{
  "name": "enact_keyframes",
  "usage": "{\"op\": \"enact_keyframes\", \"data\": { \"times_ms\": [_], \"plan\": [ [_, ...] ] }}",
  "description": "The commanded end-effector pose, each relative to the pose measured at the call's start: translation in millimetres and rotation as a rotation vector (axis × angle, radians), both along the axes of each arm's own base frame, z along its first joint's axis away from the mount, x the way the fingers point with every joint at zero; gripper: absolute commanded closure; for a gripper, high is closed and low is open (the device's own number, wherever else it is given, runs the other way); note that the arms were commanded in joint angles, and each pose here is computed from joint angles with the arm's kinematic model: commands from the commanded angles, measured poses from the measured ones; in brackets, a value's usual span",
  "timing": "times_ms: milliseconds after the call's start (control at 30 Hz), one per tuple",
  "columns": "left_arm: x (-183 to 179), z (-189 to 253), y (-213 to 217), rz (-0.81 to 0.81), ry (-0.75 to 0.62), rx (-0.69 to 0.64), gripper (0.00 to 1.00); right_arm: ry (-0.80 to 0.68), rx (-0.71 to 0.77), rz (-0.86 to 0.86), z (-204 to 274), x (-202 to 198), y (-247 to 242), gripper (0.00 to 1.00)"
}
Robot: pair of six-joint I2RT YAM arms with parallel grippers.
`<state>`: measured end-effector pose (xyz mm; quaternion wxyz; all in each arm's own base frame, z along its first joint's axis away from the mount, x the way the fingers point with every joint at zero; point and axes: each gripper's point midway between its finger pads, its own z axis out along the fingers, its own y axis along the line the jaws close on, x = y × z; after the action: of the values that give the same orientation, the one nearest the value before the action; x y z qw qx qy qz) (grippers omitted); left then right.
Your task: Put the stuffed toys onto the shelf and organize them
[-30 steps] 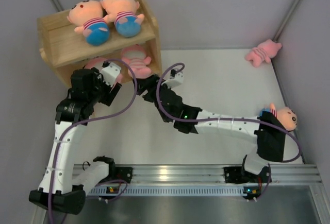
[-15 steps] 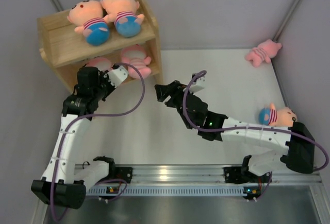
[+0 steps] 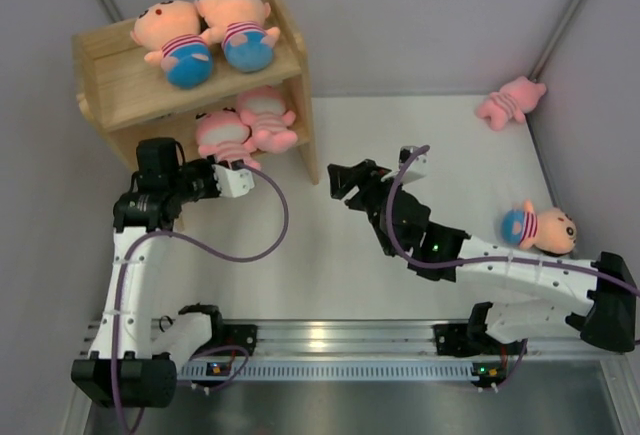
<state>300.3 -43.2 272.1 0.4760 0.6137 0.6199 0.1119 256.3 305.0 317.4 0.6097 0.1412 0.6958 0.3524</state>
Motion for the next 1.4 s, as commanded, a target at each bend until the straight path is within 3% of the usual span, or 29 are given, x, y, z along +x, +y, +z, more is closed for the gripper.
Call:
{"op": "enact_keyframes", "data": {
  "times_ms": [0, 400, 733, 933, 1167, 1367],
  "plan": [
    [14, 26, -9, -0.135, -0.061, 0.026, 1.00, -0.021, -0.011, -0.049, 9, 5, -18, 0.33],
    [48, 21, 31, 0.113, -0.004, -0.034, 1.00, -0.019, -0.020, -0.075, 3, 13, -41, 0.33],
    [21, 8, 43, 0.276, 0.038, -0.113, 1.00, -0.007, -0.028, -0.106, -5, 18, -66, 0.33],
    [33, 3, 55, 0.396, 0.079, -0.164, 1.00, -0.008, -0.028, -0.095, -4, 16, -73, 0.33],
    [46, 14, 47, 0.379, 0.036, -0.246, 1.00, 0.006, -0.089, -0.126, -9, 24, -95, 0.31],
    [51, 21, 51, 0.459, 0.040, -0.319, 1.00, 0.027, -0.116, -0.157, -16, 31, -117, 0.31]
  ]
}}
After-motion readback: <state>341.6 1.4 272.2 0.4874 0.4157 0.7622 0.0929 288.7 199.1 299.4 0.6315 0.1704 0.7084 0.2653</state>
